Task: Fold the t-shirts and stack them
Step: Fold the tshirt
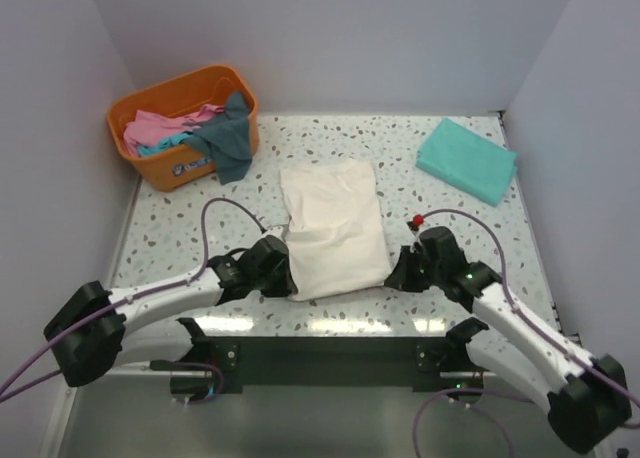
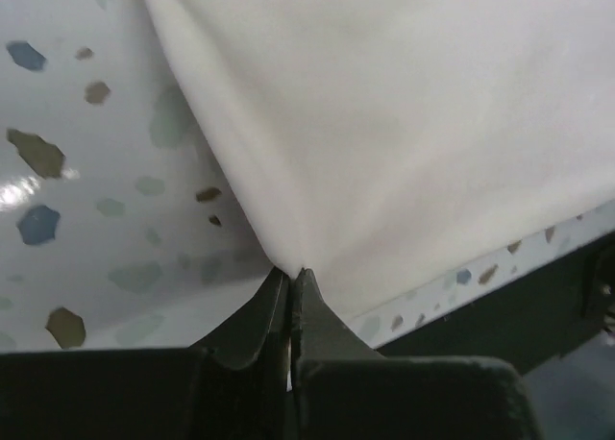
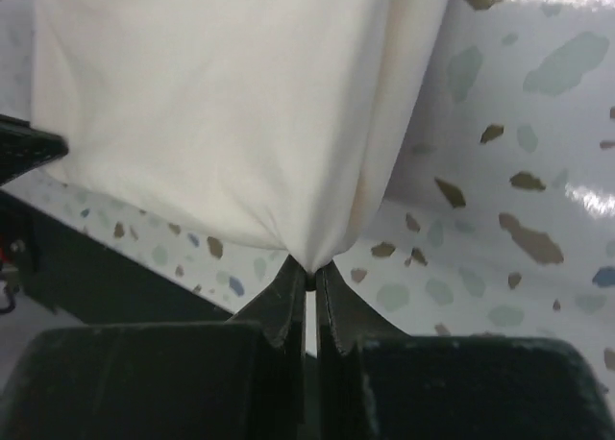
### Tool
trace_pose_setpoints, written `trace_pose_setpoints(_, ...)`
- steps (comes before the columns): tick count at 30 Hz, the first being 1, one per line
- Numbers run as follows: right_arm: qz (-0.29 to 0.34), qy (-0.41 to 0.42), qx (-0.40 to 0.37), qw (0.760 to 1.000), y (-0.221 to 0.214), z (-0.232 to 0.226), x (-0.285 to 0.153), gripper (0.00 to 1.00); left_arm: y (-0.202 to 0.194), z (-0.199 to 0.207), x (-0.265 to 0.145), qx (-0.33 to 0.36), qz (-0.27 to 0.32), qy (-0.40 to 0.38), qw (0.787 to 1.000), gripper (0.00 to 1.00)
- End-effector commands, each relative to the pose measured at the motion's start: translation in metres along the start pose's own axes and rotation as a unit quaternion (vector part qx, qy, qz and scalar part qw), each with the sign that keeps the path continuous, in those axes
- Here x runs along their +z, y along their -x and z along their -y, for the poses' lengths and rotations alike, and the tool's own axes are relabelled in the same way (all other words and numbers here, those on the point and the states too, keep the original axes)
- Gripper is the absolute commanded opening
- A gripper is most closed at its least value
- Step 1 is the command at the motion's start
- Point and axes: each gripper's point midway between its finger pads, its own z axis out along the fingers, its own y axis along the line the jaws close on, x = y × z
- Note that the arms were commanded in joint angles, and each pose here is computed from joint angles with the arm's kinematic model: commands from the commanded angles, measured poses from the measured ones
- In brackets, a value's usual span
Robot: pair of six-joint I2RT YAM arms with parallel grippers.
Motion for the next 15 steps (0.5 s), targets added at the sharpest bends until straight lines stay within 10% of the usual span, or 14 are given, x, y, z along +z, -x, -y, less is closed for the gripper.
trace_pose_setpoints(1, -0.033, 0.033, 0.024, 0.999, -0.037, -0.007, -0.044, 0.0, -0.022, 0.022, -0.029, -0.017, -0.027, -0.048, 0.998, 0.0)
trace_pose_setpoints(15, 0.179, -0.017, -0.004, 0.984, 0.098, -0.046, -0.121, 0.0, 0.089, 0.096, -0.091, 0.016, 0.099, -0.066, 0.993, 0.0)
